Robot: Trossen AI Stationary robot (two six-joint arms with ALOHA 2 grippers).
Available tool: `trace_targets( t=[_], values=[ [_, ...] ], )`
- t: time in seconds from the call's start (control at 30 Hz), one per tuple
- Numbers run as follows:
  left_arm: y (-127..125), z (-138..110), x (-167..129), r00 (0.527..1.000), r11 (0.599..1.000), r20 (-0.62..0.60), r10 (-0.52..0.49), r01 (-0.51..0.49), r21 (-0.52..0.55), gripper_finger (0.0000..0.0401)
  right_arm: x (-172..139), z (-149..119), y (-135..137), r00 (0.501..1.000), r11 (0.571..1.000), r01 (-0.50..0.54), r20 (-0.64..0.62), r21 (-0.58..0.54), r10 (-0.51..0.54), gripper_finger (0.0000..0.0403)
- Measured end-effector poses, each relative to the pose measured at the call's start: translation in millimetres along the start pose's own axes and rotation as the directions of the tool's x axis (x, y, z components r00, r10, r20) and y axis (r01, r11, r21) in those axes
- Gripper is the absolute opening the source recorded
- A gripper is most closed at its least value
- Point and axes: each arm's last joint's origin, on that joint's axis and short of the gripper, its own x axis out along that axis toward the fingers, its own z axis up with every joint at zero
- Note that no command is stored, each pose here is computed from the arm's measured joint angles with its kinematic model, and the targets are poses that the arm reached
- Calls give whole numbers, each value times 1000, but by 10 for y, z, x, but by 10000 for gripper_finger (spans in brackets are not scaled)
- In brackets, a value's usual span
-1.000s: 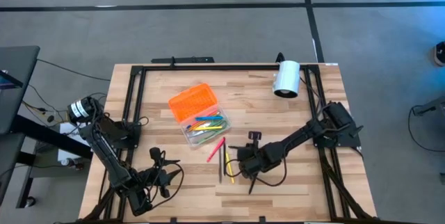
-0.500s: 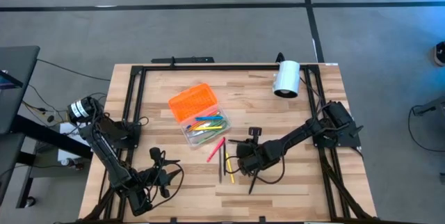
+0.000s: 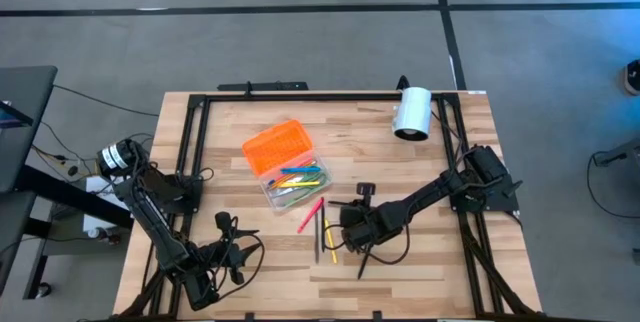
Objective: Pick & place school supplies into a supply box
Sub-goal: Put the middle black pen into the supply box
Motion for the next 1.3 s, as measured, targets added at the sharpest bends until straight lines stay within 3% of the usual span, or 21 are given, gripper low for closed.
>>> trace_targets(
  t=[0.37,0.67,0.93,1.3],
  values=[
    [0,0,0,1000,1000,-1,-1,1,0,153,-167,323,-55,996,997,-10,86,-81,17,12],
    [-6,-6,-9,1000,1000,-9,-11,11,0,153,-196,625,-295,990,993,14,140,-121,3,12],
    [-29,-26,-75,999,999,5,-32,32,-17,153,-52,862,-606,971,985,30,238,-169,11,13],
    [-49,-46,-131,999,998,13,-51,51,-26,153,89,1028,-895,933,990,-8,355,-141,58,13]
  ],
)
